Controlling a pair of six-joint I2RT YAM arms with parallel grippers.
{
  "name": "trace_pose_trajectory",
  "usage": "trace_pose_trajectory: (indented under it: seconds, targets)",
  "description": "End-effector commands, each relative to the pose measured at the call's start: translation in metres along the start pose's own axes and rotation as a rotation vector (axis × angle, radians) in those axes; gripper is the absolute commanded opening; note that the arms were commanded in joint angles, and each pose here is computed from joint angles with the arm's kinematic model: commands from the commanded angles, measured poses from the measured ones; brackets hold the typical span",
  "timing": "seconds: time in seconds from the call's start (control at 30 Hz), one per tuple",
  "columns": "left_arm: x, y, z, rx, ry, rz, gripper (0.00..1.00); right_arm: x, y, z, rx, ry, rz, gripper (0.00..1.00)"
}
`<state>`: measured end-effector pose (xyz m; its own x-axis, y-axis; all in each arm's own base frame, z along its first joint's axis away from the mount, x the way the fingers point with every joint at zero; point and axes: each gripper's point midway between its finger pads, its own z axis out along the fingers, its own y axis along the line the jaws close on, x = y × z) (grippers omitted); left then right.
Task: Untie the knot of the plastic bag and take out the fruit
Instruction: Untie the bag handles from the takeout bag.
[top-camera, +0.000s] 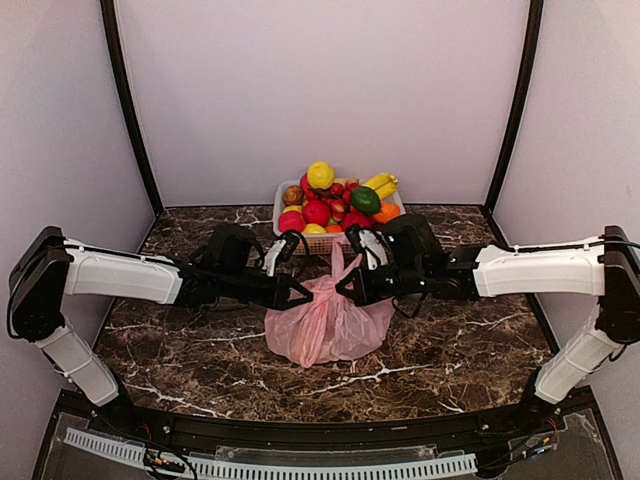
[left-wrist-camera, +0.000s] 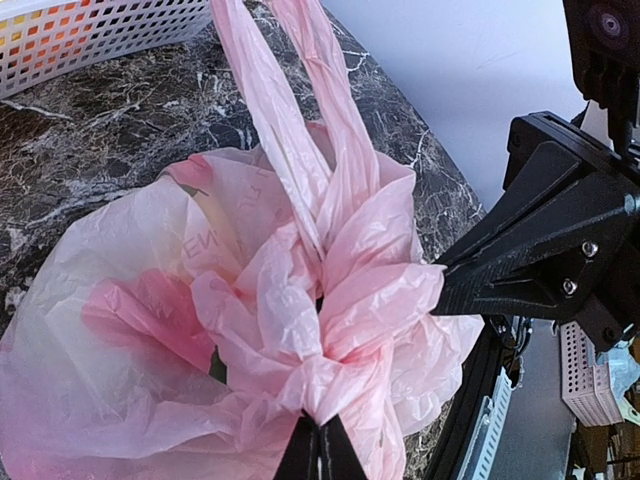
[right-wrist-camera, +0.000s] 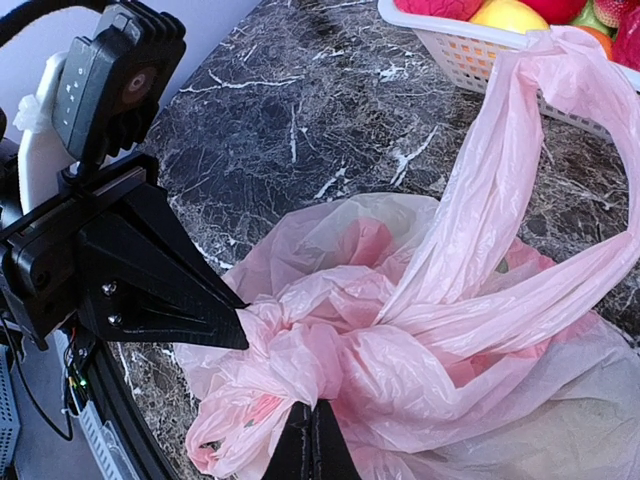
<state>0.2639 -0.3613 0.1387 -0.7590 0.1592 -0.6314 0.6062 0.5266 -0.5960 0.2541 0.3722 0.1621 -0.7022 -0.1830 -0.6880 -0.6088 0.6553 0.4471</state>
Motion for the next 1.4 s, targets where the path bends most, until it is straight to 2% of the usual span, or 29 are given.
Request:
trace_pose_trajectory:
  seconds: [0.0, 0.03, 0.13, 0.17, 0.2, 0.27, 0.57, 0.8, 0.93, 1.07, 1.17, 1.37]
  targets:
    - [0.001, -0.006, -0.003, 0.039, -0.014, -0.008, 0.01, -0.007, 0.006, -0.002, -0.015, -0.021, 0.002, 0.0]
    - [0.002, -0.006, -0.003, 0.043, -0.012, -0.01, 0.01, -0.009, 0.006, -0.004, -0.008, -0.025, -0.005, 0.02]
    - [0.004, -0.008, -0.002, 0.054, -0.009, -0.009, 0.01, -0.019, 0.006, -0.011, 0.02, -0.043, -0.034, 0.28]
    - [0.004, -0.009, -0.002, 0.057, -0.008, -0.006, 0.01, -0.02, 0.004, -0.013, 0.035, -0.042, -0.045, 0.32]
    - [0.004, -0.009, -0.002, 0.059, -0.009, -0.005, 0.01, -0.025, 0.005, -0.015, 0.045, -0.048, -0.055, 0.4]
    - [0.004, -0.011, -0.003, 0.062, -0.009, 0.0, 0.01, -0.029, 0.001, -0.016, 0.076, -0.043, -0.068, 0.47]
    - [0.005, -0.012, -0.002, 0.064, -0.005, 0.002, 0.01, -0.036, 0.003, 0.0, 0.077, -0.003, -0.095, 0.63]
    - [0.005, -0.013, -0.001, 0.062, -0.006, 0.001, 0.01, -0.029, 0.001, 0.017, 0.065, 0.044, -0.096, 0.7]
    - [0.007, -0.012, 0.0, 0.058, -0.002, -0.002, 0.01, -0.022, 0.0, 0.021, 0.061, 0.064, -0.098, 0.65]
    - [0.005, -0.008, -0.002, 0.028, -0.005, -0.001, 0.01, -0.016, -0.002, 0.021, 0.059, 0.079, -0.094, 0.4]
    - [0.004, -0.006, -0.006, -0.005, -0.003, 0.016, 0.01, -0.013, -0.002, 0.02, 0.059, 0.082, -0.084, 0.25]
    - [0.0, -0.006, -0.009, -0.023, -0.001, 0.029, 0.02, -0.011, -0.001, 0.02, 0.045, 0.081, -0.073, 0.04]
